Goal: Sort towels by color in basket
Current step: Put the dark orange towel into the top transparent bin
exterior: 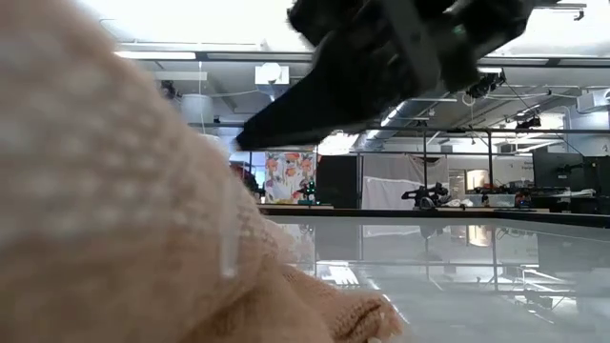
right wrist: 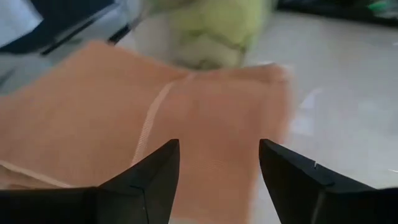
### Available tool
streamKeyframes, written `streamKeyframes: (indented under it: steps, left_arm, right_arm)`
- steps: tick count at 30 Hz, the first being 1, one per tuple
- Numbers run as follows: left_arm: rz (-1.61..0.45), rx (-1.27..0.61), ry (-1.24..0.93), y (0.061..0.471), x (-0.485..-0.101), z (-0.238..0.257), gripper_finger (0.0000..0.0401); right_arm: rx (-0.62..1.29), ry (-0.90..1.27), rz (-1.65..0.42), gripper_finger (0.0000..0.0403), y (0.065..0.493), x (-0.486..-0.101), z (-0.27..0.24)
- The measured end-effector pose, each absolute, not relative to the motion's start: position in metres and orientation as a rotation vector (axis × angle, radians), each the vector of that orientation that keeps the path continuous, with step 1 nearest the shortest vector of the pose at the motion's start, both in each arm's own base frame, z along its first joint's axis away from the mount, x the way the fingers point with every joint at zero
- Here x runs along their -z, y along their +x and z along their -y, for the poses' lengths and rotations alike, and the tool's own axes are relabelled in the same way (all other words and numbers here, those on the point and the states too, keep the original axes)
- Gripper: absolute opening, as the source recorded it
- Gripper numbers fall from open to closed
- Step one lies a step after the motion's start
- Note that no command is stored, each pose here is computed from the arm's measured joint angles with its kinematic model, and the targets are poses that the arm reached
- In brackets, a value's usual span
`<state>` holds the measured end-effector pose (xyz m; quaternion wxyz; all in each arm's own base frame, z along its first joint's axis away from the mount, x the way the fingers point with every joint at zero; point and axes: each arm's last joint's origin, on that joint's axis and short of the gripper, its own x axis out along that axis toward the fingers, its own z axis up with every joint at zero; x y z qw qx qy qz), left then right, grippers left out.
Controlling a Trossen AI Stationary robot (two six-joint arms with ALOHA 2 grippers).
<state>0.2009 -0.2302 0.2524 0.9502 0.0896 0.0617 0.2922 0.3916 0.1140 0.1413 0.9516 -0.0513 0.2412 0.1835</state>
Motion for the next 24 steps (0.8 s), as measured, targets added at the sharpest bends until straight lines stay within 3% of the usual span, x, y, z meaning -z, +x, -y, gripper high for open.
streamKeyframes:
  steps: [7,14,20,24]
  left_arm:
    - [-0.147,-0.616,0.158,0.214,-0.241,0.231,0.0]
    - [-0.147,-0.637,0.149,0.219,-0.242,0.227,0.0]
    - [-0.168,-0.653,0.131,0.226,-0.241,0.222,0.0]
    - [-0.282,-0.625,0.089,0.236,-0.239,0.216,0.0]
  right_arm:
    - [-0.438,-0.161,-0.704,0.017,0.421,-0.106,-0.124]
    - [-0.38,-0.128,-0.774,0.0021,0.414,-0.096,-0.106]
    - [-0.119,-0.143,-0.876,0.0021,0.366,-0.094,-0.084]
    - [-0.006,-0.086,-0.834,0.0007,0.322,-0.104,-0.079]
